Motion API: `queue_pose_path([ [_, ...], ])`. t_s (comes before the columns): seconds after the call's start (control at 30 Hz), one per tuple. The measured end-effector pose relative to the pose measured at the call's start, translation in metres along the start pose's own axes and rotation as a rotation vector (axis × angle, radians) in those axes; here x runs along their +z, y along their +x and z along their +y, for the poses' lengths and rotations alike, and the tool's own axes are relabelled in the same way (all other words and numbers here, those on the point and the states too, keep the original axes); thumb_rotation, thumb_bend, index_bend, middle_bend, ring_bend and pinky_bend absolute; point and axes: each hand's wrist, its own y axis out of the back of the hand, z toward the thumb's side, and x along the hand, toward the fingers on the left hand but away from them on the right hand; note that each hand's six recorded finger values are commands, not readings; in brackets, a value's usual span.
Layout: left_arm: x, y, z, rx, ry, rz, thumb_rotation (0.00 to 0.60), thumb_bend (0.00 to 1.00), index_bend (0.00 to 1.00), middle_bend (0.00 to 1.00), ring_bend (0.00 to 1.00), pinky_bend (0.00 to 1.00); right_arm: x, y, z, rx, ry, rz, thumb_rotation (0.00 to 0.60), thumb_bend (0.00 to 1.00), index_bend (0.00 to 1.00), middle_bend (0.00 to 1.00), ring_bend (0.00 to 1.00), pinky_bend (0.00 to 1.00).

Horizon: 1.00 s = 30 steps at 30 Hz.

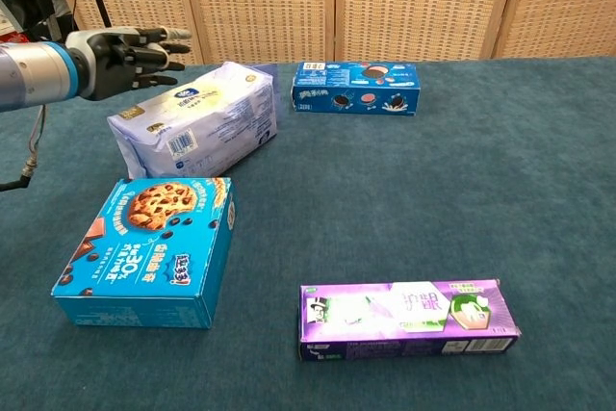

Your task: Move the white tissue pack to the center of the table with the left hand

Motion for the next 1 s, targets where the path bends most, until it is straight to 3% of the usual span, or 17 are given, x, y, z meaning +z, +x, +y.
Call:
queue_pose_path([
  [0.3, 0.001, -0.034, 0.051, 0.070, -0.044, -0.007, 0.600, 1.00, 0.00, 0.00, 0.00, 0.00, 0.005, 0.002, 0.001, 0.000, -0.006, 0.018, 0.600, 0.00, 0.00, 0.00, 0.00, 0.00],
  [0.6, -0.024, -0.063, 0.067, 0.065, -0.213, 0.059, 0.600, 1.00, 0.00, 0.00, 0.00, 0.00, 0.008, 0.003, 0.001, 0.004, -0.008, 0.030, 0.600, 0.00, 0.00, 0.00, 0.00, 0.00],
  [0.73, -0.038, -0.069, 0.065, 0.050, -0.288, 0.108, 0.600, 1.00, 0.00, 0.00, 0.00, 0.00, 0.009, 0.003, 0.001, 0.004, -0.008, 0.034, 0.600, 0.00, 0.00, 0.00, 0.00, 0.00],
  [0.87, -0.054, -0.068, 0.042, -0.004, -0.351, 0.173, 0.600, 1.00, 0.00, 0.00, 0.00, 0.00, 0.008, 0.002, 0.001, 0.005, -0.007, 0.032, 0.600, 0.00, 0.00, 0.00, 0.00, 0.00],
  [1.0, -0.062, -0.061, 0.017, -0.044, -0.407, 0.186, 0.600, 1.00, 0.00, 0.00, 0.00, 0.00, 0.008, 0.002, 0.000, 0.008, -0.006, 0.032, 0.600, 0.00, 0.00, 0.00, 0.00, 0.00],
])
